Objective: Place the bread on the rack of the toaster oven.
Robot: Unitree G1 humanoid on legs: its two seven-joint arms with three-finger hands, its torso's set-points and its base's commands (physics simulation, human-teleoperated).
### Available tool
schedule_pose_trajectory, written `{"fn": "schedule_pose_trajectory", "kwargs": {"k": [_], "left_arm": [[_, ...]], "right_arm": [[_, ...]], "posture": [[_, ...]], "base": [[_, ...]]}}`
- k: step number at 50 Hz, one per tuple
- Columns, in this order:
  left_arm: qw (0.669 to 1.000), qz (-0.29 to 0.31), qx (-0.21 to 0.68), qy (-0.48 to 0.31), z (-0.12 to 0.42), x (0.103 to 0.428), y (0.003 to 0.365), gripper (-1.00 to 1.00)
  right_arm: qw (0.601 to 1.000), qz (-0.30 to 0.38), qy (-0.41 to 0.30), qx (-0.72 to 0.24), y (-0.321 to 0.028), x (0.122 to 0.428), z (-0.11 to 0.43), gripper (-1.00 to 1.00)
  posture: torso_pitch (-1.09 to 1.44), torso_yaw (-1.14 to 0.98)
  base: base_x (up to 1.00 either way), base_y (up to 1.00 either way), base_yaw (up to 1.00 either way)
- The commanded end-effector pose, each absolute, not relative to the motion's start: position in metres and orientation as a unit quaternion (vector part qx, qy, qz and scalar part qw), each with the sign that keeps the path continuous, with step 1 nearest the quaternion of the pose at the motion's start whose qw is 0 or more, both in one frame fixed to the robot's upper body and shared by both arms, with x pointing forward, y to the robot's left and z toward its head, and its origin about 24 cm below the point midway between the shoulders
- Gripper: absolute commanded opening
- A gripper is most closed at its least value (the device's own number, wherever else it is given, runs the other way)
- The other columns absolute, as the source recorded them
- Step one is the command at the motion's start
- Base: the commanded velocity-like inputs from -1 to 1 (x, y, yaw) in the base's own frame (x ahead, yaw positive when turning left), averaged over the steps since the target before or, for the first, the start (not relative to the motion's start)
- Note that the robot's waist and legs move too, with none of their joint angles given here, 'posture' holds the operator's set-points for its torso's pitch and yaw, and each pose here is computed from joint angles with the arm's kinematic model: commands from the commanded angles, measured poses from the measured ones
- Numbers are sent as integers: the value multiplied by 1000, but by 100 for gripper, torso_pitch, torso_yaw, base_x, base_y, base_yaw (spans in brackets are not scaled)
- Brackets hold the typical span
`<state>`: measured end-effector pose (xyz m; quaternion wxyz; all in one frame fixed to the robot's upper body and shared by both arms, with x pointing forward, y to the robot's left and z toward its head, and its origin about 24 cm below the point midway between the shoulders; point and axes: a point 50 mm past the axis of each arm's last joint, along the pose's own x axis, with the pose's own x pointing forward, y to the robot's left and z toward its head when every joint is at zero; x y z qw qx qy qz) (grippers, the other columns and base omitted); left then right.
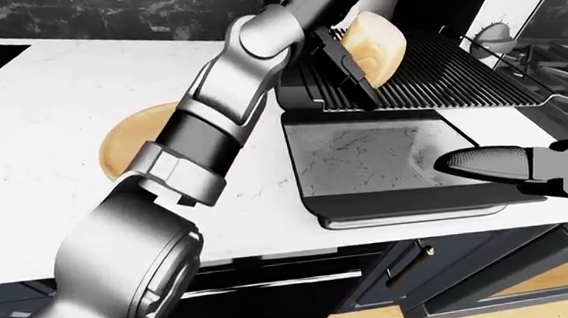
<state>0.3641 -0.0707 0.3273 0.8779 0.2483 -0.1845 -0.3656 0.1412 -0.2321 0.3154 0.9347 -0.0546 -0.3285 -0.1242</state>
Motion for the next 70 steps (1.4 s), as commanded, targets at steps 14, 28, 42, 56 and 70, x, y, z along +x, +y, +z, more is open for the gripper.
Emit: {"fn": "schedule_pose_trajectory", "kwargs": {"k": [14,28,42,56,70], "left_arm": [[862,-361,242,-260,376,342,-75,100],[856,-357,223,-301,408,324,-72,100],[892,-228,178,-348,459,293,6,100],[907,-141,192,-347,460,268,68,100],[923,-47,211,-319,442,253,132,100]], "right_arm": [[926,-133,-349,-59,-234,137,320,100],[926,-132,-349,-58,-233,138,320,100],[924,-131,-355,-61,-233,135,328,100],[922,-134,-357,-64,-234,132,333,100],[921,-138,-360,-63,-237,128,335,100]], "posture": [[0,0],[0,0],[0,0],[0,0],[0,0]], "base": [[0,0,0],[0,0,0],[0,0,0],[0,0,0],[0,0,0]]}}
